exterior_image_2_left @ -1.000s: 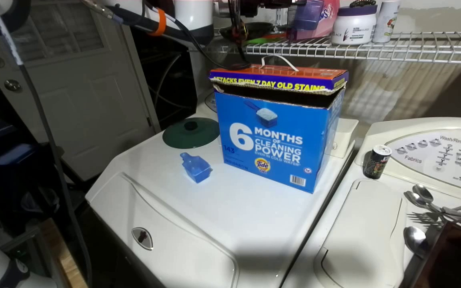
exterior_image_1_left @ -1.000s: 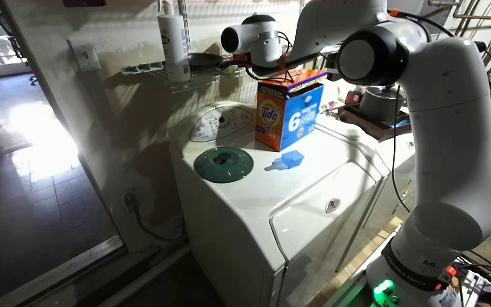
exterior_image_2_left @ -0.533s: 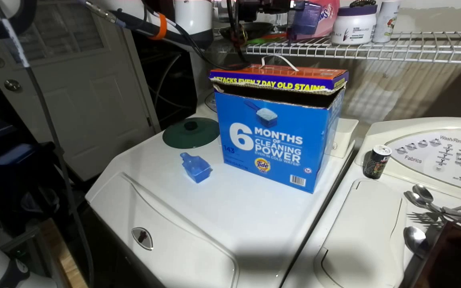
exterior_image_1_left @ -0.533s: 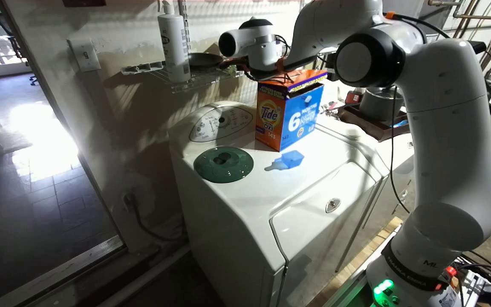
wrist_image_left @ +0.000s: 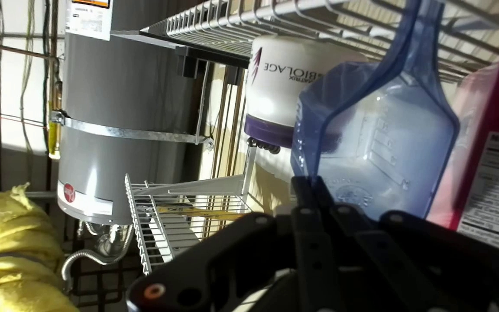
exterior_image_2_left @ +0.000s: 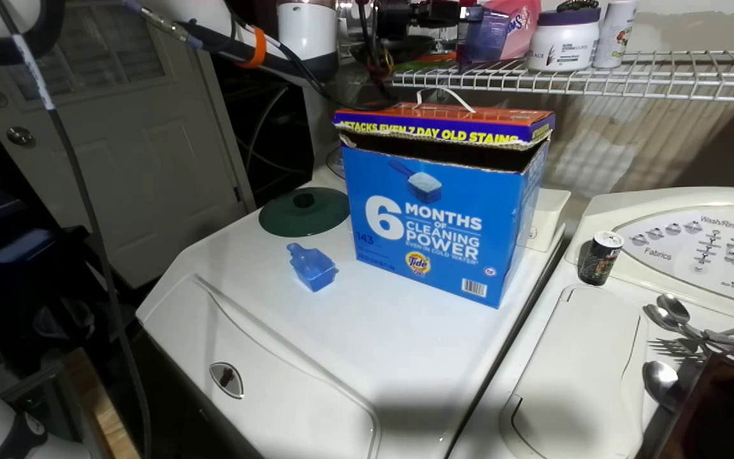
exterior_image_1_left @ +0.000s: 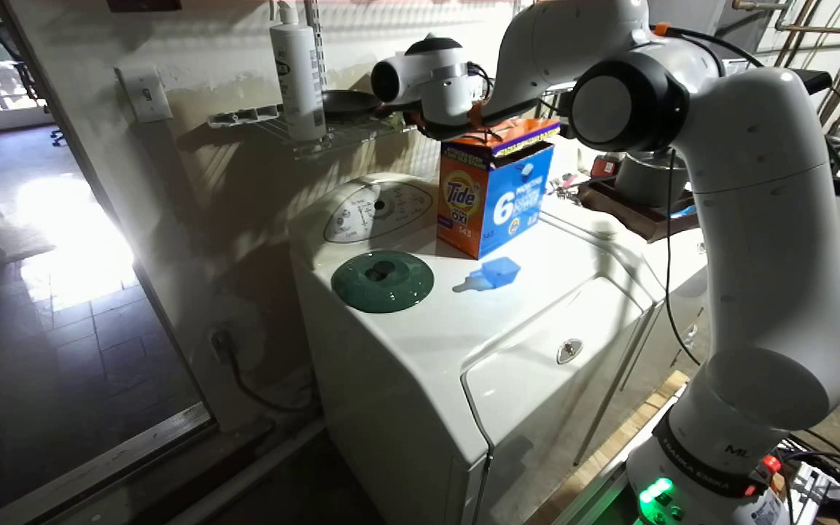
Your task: Put the left scoop on the shelf
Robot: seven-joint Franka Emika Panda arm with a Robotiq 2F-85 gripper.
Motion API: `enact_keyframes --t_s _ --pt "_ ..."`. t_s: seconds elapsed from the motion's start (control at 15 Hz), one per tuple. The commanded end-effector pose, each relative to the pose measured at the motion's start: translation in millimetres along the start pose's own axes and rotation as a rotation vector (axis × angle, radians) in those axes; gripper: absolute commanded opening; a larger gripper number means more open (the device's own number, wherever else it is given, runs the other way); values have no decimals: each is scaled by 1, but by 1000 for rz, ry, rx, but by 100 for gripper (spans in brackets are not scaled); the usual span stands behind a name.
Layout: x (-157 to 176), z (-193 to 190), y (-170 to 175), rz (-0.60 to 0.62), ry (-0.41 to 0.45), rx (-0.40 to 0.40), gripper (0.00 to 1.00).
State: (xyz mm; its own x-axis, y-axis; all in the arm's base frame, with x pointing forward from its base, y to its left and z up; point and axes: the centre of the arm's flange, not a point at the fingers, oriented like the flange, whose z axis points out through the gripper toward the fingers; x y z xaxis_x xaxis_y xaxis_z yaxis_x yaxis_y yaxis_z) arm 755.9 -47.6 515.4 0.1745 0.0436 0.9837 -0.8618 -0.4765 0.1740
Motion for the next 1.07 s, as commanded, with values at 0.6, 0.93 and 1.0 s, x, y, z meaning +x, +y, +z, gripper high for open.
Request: enact_keyframes --t_s 0.6,0.93,1.0 --pt "-27 -3 -6 -38 20 -39 1" --pt "-33 -2 -6 -50 9 -38 1" --pt "-34 -2 -6 -52 8 -37 1"
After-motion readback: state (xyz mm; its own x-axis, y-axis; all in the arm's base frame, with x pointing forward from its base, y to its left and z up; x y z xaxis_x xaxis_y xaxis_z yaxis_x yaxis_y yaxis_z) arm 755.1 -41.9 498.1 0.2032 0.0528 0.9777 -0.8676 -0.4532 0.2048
